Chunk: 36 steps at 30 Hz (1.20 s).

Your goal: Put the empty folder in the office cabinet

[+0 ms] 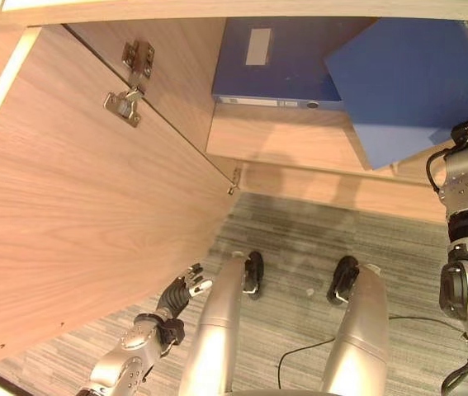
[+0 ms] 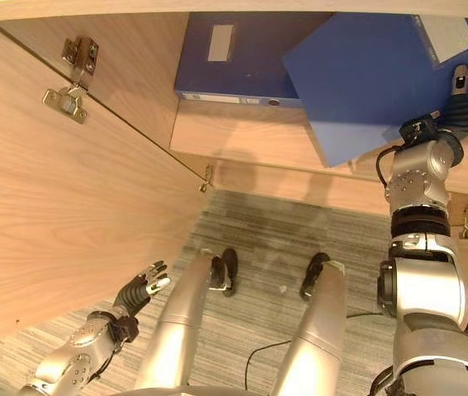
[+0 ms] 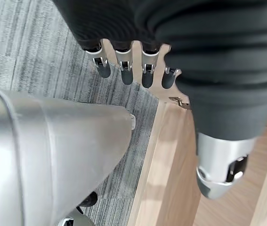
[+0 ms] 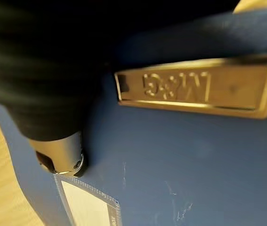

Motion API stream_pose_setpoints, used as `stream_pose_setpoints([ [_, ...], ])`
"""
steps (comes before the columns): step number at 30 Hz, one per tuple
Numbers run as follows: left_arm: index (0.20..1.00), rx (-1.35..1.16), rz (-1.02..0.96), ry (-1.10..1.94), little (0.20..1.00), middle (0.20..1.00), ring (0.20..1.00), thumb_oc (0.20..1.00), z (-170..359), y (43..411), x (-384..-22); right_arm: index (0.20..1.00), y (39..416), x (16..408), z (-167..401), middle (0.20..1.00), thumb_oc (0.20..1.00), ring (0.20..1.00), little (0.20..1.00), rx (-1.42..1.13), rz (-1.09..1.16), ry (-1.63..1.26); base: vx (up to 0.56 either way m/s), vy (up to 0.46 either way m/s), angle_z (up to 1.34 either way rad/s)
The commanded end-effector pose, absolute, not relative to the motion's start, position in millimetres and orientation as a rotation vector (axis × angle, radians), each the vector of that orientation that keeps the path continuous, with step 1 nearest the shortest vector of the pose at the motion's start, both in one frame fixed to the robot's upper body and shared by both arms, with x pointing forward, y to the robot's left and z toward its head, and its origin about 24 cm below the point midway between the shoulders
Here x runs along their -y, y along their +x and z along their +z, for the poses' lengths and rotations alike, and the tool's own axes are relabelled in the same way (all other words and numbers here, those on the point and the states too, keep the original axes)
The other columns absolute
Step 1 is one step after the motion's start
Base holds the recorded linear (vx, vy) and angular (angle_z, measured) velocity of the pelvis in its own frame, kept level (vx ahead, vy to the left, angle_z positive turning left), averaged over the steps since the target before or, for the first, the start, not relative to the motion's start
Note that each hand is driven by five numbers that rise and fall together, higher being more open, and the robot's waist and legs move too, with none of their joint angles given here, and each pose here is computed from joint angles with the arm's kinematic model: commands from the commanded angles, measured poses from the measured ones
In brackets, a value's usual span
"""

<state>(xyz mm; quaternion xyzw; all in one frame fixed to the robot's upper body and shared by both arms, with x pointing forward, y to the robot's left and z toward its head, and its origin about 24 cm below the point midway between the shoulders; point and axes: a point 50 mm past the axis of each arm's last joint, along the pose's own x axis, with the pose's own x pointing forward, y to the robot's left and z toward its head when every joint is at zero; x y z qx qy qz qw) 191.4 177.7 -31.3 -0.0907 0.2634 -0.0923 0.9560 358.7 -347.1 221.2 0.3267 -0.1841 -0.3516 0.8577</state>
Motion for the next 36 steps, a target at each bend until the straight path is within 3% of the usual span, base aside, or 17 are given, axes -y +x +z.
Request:
stream_pose_setpoints([
  [1,1.0,-0.499,-0.205,-0.158,1.0,1.0,1.0,1.0,-23,194,-178,0.2,348,359,252,0.2,0.2,0.2,0.2,0.547,-0.733,0.778,0.0,0.0,0.0],
  [19,1.0,-0.527,-0.178,-0.167,1.0,1.0,1.0,1.0,-30,196,-172,0.2,356,341,211,0.2,0.2,0.2,0.2,0.485,-0.812,1.048,0.0,0.008,0.02],
  [36,1.0,-0.544,-0.151,-0.13,1.0,1.0,1.0,1.0,-31,192,-185,0.2,329,380,170,0.2,0.2,0.2,0.2,0.422,-1.028,1.136,-0.01,0.023,-0.01],
])
